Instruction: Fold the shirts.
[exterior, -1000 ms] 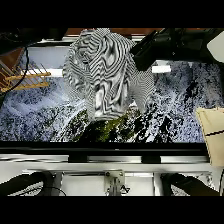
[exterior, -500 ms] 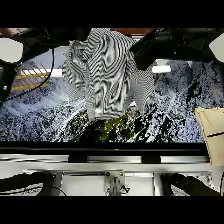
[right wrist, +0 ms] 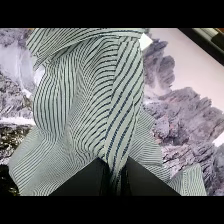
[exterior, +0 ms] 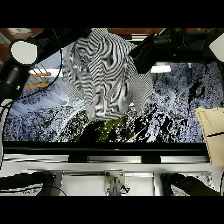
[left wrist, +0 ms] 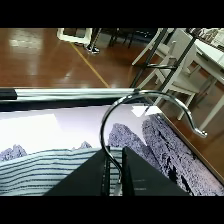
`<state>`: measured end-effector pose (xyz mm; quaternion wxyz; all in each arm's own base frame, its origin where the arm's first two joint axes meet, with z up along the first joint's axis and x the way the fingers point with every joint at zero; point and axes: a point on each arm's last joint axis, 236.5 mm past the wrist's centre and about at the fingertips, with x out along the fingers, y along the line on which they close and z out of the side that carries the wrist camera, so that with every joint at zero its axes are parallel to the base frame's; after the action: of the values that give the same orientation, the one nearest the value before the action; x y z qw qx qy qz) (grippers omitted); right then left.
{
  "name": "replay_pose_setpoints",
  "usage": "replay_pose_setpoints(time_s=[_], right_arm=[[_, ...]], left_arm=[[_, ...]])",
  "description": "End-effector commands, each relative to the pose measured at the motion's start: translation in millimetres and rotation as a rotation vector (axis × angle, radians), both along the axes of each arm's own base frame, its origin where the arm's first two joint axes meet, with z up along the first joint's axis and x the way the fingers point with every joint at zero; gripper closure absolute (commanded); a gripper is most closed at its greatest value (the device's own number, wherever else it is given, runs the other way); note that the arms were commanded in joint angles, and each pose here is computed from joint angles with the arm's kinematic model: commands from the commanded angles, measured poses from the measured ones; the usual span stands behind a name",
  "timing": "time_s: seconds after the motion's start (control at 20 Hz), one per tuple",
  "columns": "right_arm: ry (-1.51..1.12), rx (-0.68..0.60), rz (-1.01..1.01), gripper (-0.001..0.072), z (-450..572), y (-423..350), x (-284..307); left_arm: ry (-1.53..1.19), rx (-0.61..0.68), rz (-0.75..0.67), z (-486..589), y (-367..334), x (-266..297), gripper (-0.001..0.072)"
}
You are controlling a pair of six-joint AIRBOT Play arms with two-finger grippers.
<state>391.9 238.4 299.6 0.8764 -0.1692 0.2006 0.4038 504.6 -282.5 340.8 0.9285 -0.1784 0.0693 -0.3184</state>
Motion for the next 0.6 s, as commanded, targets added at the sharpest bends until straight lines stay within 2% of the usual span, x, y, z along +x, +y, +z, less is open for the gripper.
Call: replay_pose_setpoints(time_s=[0.0, 0.05, 0.1, 0.15, 0.25, 0.55], right_arm=[[0.015, -0.008, 0.011, 0.0606, -3, 1, -4], [0.016, -0.007, 0.01, 0.0491, -3, 0, -4], [0.019, -0.002, 0.005, 0.0324, -2, 0, -4], [0.019, -0.002, 0.002, 0.0262, -2, 0, -4], [0.017, -0.01, -0.01, 0.0263, -2, -3, -3], [0.078, 0.008, -0.012, 0.0262, -20, 5, 7]], left_arm=[[-0.045, -0.017, 0.025, 16, 6, 2, 0.0644], [-0.061, -0.009, 0.027, 21, 7, 2, 0.0645], [-0.093, 0.025, 0.025, 26, 9, 1, 0.0645], [-0.122, 0.059, 0.021, 32, 11, -1, 0.0645], [-0.153, 0.099, -0.005, 44, 11, -8, 0.0645], [-0.21, 0.09, -0.021, 79, 15, -29, 0.0646]])
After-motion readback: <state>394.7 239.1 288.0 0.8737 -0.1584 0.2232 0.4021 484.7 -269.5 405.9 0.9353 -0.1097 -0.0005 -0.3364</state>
